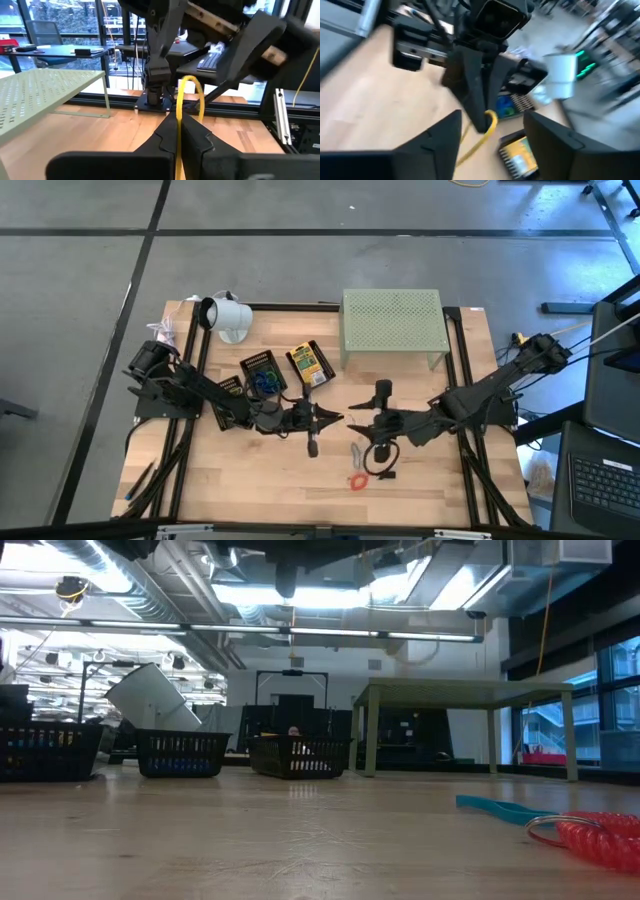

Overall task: Pick & Place Office Desk Supplies
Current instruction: Put the yellow rubber band into the left black basket

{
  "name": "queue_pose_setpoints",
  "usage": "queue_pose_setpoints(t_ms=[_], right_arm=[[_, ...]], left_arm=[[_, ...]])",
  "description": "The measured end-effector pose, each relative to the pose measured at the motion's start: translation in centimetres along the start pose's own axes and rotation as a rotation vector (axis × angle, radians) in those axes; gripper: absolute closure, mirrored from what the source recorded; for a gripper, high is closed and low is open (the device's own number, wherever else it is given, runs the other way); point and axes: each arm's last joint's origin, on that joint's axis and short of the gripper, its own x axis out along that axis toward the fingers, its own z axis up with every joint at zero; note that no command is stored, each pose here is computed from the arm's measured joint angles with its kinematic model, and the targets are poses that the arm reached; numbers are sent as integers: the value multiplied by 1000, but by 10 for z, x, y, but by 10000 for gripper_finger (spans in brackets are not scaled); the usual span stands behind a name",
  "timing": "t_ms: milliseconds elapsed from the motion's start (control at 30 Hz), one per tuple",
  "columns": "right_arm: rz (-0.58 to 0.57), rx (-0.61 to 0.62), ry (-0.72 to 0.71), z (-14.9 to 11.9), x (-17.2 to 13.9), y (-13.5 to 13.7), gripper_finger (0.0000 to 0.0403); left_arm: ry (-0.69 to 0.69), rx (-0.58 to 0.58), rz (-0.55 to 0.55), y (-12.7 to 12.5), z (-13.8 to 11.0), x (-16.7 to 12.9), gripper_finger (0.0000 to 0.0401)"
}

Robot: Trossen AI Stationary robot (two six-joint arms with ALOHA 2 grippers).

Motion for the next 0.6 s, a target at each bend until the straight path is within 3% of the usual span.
queue_pose_setpoints(t_ms=[133, 300, 467, 600], right_arm=[[145, 139, 40, -3, -16, -7, 158], [335, 306, 128, -8, -29, -10, 154], [372, 348, 211, -15, -33, -6, 165], [354, 325, 252, -19, -33, -6, 174]], left_arm=[[19, 11, 37, 1, -2, 0, 398], [106, 3, 239, 8, -13, -1, 398], [268, -99, 312, 21, -26, -6, 398], [431, -193, 327, 35, -16, -26, 398]])
